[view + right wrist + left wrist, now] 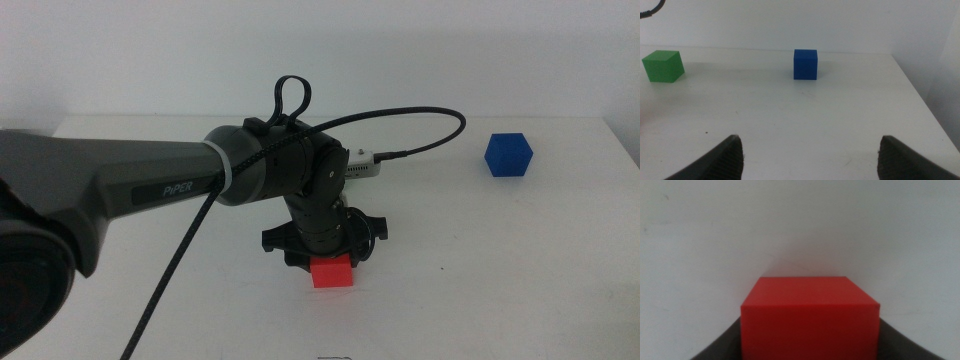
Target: Stack red cubes first, then green, then blue cubes in a specific spot.
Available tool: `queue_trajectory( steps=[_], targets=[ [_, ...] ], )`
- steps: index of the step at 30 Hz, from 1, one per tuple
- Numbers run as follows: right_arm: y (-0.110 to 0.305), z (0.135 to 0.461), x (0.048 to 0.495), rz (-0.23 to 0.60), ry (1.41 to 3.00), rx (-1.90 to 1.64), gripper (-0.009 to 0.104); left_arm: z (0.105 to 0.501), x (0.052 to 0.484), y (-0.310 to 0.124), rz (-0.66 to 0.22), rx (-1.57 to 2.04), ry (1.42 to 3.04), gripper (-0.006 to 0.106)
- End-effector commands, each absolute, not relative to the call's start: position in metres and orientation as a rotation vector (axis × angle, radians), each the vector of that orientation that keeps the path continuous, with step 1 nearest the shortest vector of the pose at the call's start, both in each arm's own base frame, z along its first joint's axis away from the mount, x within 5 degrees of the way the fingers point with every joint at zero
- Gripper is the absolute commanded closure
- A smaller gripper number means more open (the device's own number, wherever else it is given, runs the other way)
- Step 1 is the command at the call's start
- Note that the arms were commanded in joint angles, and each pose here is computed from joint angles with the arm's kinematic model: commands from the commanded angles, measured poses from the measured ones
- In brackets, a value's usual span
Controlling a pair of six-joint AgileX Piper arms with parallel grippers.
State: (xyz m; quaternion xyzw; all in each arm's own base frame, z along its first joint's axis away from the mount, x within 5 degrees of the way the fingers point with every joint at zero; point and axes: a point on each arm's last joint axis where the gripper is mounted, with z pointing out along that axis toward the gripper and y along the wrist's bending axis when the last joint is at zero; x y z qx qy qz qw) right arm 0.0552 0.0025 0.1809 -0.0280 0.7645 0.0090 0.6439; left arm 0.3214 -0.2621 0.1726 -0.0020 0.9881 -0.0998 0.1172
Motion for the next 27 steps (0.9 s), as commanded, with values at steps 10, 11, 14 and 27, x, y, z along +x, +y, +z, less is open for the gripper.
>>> queue_trajectory(
  steps=[10,11,14,27],
  targets=[
    [0.002,0.196,0.054,0.005,1.631,-0.073,0.003,0.213,0.320,-0.263,-0.382,0.032,2.792,0.019],
    [0.002,0.196,0.054,0.005,1.631,-0.073,0.003,0.218,0.319,-0.262,-0.388,0.042,2.780,0.018],
    [0.002,0.196,0.054,0.005,1.631,-0.073,0.003,0.244,0.316,-0.256,-0.407,0.065,2.707,0.017],
    [0.002,0.196,0.054,0.005,1.631,-0.073,0.003,0.303,0.373,-0.242,-0.257,0.095,2.400,0.017]
  ],
)
